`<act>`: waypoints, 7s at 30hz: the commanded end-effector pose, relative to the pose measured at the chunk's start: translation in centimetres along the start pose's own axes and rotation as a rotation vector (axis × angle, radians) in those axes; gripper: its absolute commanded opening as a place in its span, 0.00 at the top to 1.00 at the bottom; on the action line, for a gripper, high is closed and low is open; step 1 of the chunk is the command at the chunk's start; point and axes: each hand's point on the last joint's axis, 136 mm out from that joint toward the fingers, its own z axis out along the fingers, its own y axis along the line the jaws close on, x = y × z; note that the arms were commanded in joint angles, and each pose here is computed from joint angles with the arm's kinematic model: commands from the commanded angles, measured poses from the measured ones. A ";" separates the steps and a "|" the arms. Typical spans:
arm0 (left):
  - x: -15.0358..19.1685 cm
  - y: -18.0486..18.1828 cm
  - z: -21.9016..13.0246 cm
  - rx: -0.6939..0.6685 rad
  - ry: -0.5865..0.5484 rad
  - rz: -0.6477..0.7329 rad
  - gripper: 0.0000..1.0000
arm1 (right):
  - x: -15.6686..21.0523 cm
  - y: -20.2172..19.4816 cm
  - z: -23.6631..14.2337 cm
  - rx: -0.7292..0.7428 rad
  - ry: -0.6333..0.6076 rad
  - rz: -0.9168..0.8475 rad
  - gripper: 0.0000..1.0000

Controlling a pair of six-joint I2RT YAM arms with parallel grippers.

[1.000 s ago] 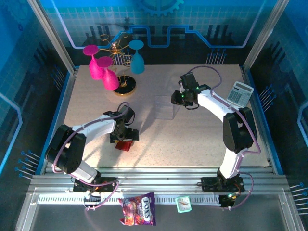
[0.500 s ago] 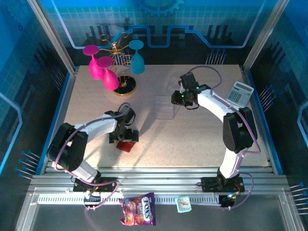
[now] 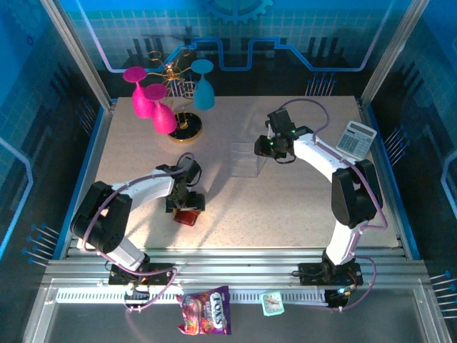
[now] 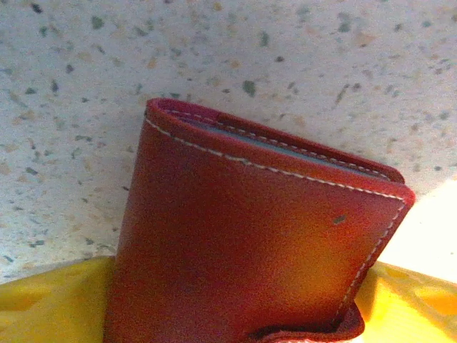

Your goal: Take the credit cards out of the card holder

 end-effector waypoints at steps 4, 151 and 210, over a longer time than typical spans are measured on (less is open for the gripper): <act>-0.8 -3.8 -1.7 0.124 -0.038 -0.016 0.20 | 0.1 -0.1 -0.9 -0.016 -0.008 0.010 0.64; 0.2 -14.6 -0.5 0.952 0.151 -0.501 0.87 | 19.8 7.7 1.1 -0.025 0.420 -0.147 1.00; 1.5 -12.2 2.8 0.685 0.224 -0.499 0.92 | 19.4 8.9 2.2 -0.586 0.409 0.217 1.00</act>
